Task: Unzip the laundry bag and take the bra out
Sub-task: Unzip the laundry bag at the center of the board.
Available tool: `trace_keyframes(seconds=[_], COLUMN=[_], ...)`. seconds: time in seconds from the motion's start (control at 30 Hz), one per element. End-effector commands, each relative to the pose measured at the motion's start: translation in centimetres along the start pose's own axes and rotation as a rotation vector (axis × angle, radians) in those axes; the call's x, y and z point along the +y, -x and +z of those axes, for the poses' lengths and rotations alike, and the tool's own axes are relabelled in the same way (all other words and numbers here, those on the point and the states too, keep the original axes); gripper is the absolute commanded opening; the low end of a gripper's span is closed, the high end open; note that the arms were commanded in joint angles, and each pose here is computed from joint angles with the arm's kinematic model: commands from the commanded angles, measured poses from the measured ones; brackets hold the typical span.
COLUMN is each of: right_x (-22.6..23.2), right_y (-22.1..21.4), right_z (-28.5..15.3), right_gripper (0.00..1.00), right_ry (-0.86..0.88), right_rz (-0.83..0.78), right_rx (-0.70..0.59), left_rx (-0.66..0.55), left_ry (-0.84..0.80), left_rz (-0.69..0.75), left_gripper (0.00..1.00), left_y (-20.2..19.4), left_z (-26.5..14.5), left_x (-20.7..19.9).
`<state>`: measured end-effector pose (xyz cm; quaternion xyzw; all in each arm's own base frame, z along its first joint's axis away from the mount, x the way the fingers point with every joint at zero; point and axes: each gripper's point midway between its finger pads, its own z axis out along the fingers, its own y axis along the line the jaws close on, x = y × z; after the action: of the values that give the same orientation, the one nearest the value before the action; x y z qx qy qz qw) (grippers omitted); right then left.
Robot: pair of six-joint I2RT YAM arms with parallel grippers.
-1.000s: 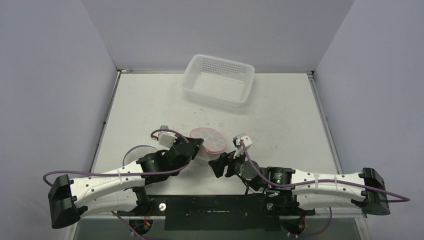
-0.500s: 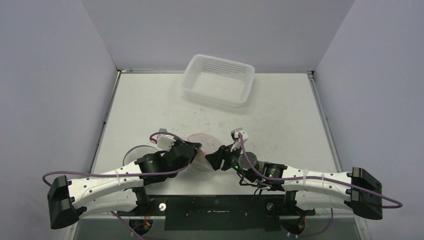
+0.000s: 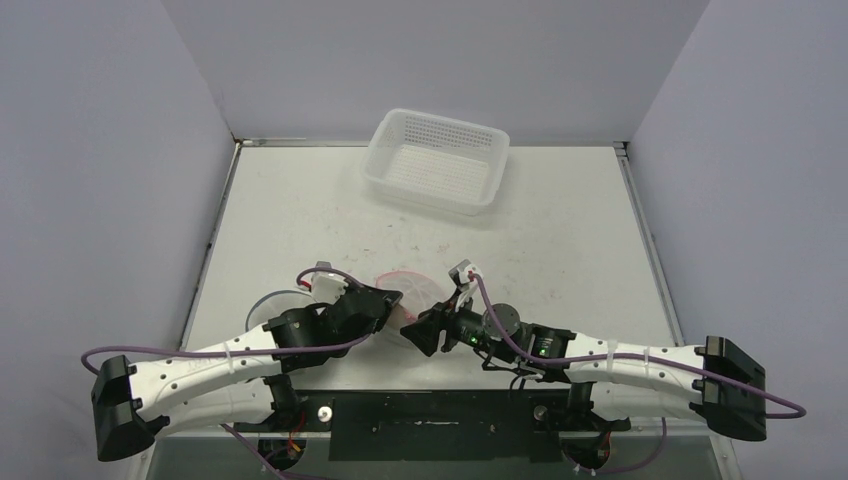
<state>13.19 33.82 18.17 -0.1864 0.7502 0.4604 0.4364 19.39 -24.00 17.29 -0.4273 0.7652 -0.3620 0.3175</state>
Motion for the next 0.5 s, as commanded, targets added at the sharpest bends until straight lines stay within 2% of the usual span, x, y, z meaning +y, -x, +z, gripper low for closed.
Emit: trace_keyframes(seconds=[0.0,0.1,0.27,0.47], right_x=[0.9,0.7,0.7,2.0], right_y=[0.2,0.2,0.8,1.3], right_z=[-0.1,0.2,0.5,-1.3], right_gripper=[0.55,0.49,0.47,0.61], right_ry=[0.047,0.04,0.039,0.118], right_rz=[-0.009,0.021,0.052,0.018], right_rx=[0.006,-0.004,-0.05,-0.047], left_rx=[0.033,0.053,0.066,0.047], left_ry=[-0.062,-0.066,-0.062,-0.07], left_rz=[-0.073,-0.076,-0.077,-0.09], left_gripper=[0.0,0.0,0.0,0.0], left_y=[-0.1,-0.5,-0.8,-0.1], left_z=[-1.3,-1.4,-1.3,-1.5], left_x=[-2.6,-2.8,-2.8,-2.5])
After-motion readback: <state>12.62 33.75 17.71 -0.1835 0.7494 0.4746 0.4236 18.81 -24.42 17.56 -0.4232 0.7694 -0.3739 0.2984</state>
